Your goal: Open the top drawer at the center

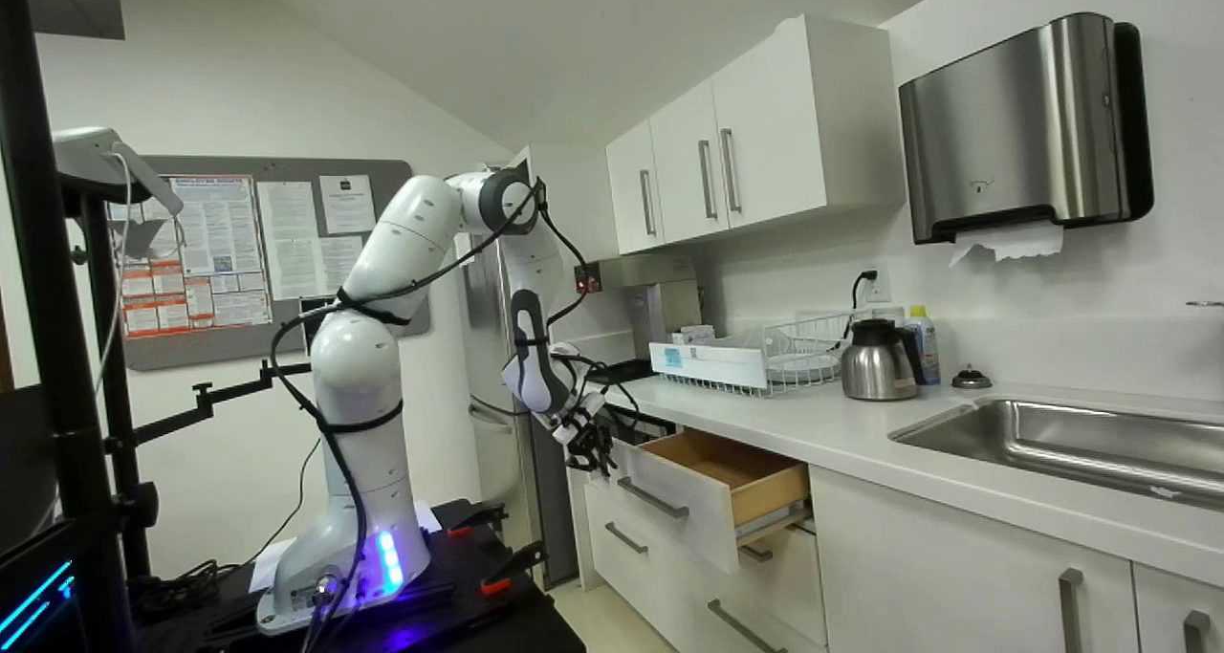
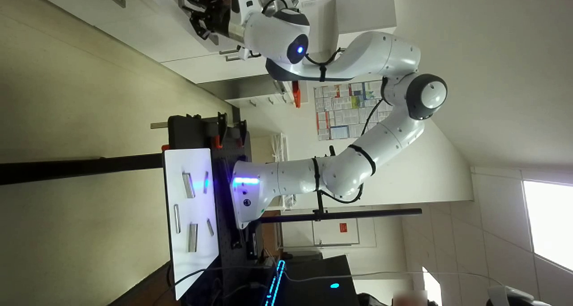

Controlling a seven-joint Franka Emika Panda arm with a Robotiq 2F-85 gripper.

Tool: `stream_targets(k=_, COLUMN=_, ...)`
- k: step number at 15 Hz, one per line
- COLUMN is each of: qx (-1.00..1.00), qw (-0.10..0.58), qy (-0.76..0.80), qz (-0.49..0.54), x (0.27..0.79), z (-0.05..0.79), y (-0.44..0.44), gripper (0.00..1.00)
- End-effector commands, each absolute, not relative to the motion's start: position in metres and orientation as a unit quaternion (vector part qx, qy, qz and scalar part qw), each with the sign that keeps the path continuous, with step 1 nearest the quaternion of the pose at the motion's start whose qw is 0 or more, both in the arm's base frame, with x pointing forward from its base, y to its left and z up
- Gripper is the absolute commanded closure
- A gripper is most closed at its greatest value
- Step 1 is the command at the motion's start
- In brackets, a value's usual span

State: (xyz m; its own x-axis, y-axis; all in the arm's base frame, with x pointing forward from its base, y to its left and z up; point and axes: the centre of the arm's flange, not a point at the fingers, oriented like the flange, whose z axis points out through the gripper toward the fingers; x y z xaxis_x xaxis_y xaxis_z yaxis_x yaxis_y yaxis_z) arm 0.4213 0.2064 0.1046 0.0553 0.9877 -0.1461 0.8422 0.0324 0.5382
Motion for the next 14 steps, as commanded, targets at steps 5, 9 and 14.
stream_targets(k=5, qx=0.625, qw=0.116, qy=0.755, qz=0.161, x=0.360, z=0.233, y=0.268, gripper=0.94)
stream_targets(k=9, qx=0.566, qw=0.147, qy=0.791, qz=0.178, x=0.356, z=0.273, y=0.287, gripper=0.94)
stream_targets(k=14, qx=0.592, qw=0.226, qy=0.745, qz=0.210, x=0.381, z=0.333, y=0.295, gripper=0.94)
